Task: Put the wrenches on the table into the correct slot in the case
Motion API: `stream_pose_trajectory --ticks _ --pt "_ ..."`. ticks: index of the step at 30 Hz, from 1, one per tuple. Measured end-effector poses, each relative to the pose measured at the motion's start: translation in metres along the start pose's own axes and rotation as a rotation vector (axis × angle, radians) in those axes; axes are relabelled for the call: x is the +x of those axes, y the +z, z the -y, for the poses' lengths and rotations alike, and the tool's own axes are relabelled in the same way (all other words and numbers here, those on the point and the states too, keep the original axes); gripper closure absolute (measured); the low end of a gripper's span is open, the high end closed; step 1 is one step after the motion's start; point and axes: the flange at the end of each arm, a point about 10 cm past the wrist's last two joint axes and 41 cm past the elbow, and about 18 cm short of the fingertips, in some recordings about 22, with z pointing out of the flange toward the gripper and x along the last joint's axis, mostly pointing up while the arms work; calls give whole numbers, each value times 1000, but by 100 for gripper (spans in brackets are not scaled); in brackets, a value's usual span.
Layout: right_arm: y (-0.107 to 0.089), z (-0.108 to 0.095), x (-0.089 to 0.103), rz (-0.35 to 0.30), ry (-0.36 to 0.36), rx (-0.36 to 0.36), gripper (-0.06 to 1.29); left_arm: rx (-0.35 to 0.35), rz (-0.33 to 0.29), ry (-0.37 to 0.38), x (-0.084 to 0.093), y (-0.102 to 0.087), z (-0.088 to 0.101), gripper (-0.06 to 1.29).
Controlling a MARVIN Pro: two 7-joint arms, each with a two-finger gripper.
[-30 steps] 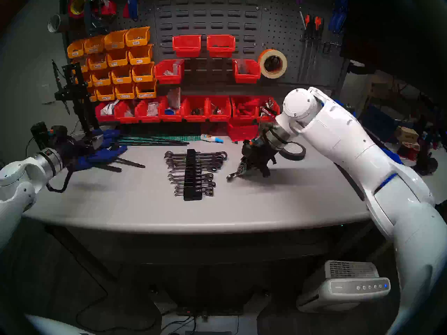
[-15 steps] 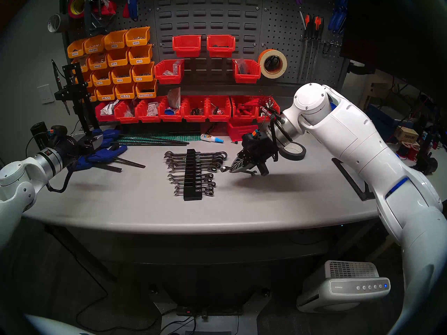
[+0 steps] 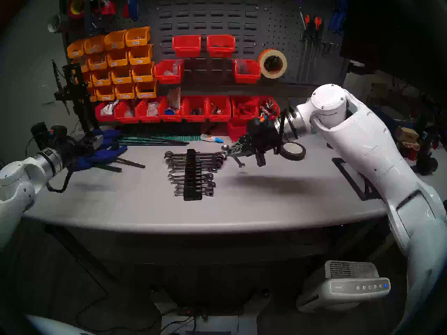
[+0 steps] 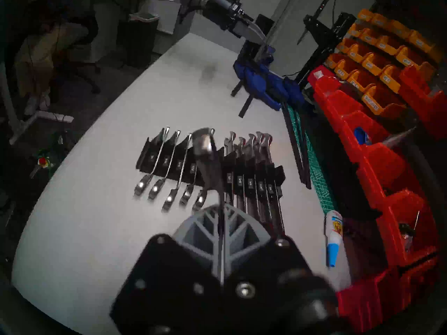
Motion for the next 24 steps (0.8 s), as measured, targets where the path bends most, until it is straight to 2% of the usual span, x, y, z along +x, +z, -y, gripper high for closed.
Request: stream_pose_trajectory --ticks 5,10,21,24 --pt "0 1 0 -49 21 -58 126 0 0 0 0 0 0 2" --pt "0 1 4 -128 48 -112 126 0 0 0 0 0 0 2" --pt "11 -8 22 -255 65 -157 126 0 0 0 0 0 0 2" --pt "13 -10 25 -272 69 -167 126 0 0 0 0 0 0 2"
